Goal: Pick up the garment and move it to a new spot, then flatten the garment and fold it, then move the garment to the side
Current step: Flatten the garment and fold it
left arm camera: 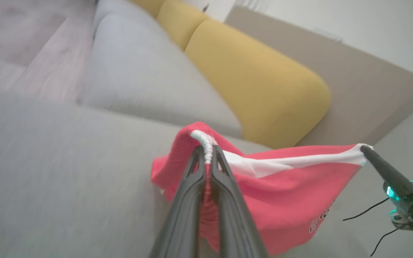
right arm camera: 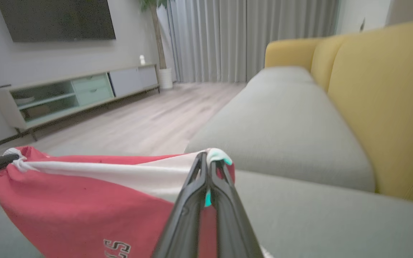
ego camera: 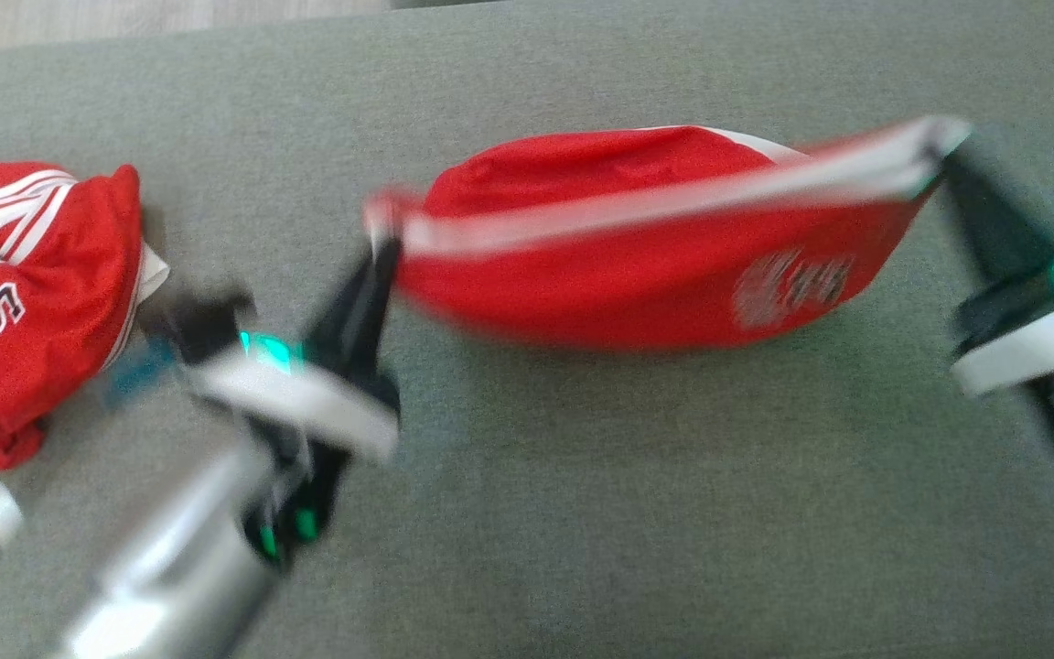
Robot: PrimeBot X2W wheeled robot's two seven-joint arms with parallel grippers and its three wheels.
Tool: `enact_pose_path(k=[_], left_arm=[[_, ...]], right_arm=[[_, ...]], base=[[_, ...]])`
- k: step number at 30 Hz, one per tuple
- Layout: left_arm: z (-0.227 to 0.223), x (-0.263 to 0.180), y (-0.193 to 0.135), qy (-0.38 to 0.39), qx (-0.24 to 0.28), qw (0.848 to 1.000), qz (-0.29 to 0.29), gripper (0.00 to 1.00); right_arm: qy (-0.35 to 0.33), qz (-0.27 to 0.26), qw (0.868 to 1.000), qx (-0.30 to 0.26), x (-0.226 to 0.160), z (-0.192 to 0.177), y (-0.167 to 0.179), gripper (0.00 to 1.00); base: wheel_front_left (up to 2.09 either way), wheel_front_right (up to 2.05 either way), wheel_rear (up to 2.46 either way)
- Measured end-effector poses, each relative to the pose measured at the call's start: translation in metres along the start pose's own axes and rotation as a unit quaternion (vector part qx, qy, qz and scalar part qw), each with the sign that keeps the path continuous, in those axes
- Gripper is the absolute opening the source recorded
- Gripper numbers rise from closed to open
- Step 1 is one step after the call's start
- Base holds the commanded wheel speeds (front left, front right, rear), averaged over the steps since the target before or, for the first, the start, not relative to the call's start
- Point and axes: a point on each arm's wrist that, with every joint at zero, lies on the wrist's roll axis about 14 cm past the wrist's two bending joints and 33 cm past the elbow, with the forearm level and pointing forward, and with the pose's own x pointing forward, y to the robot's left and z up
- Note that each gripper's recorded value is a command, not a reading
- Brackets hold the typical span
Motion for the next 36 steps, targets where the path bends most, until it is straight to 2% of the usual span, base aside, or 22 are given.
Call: enact_pose_path(k=[3,7,11,14,21,24,29,32,36], left_arm=[[0.072,0.026,-0.044,-0.053,0.043,0.995,-0.066,0.00],[0.146,0.042,-0.102,-0.103,0.091,0.980,-0.146,0.00],[0.183,0.062,-0.120,-0.105,0.129,0.972,-0.166,0.00],[0.198,0.088,-0.114,-0.098,0.133,0.974,-0.155,0.00],[0.212,0.156,-0.079,-0.127,0.138,0.974,-0.124,0.00],[0.214,0.176,-0.070,-0.161,0.122,0.971,-0.125,0.00],[0.226,0.191,-0.053,-0.222,0.101,0.962,-0.126,0.00],[0.220,0.192,-0.037,-0.229,0.087,0.962,-0.117,0.00],[0.193,0.186,-0.022,-0.206,0.071,0.969,-0.112,0.00]], right_arm=[[-0.079,-0.026,0.996,-0.030,-0.001,0.063,-0.026,0.00],[-0.155,-0.058,0.983,-0.083,-0.005,0.141,-0.051,0.00],[-0.197,-0.075,0.967,-0.141,0.003,0.205,-0.062,0.00],[-0.205,-0.084,0.958,-0.181,0.021,0.235,-0.067,0.00],[-0.194,-0.119,0.947,-0.225,0.095,0.243,-0.096,0.00],[-0.231,-0.131,0.936,-0.233,0.114,0.249,-0.109,0.00],[-0.298,-0.128,0.913,-0.249,0.132,0.261,-0.111,0.00],[-0.296,-0.120,0.913,-0.254,0.143,0.247,-0.109,0.00],[-0.277,-0.109,0.922,-0.245,0.149,0.222,-0.106,0.00]], base=[[0.00,0.00,0.00],[0.00,0.00,0.00],[0.00,0.00,0.00],[0.00,0.00,0.00],[0.00,0.00,0.00],[0.00,0.00,0.00],[0.00,0.00,0.00],[0.00,0.00,0.00],[0.00,0.00,0.00]])
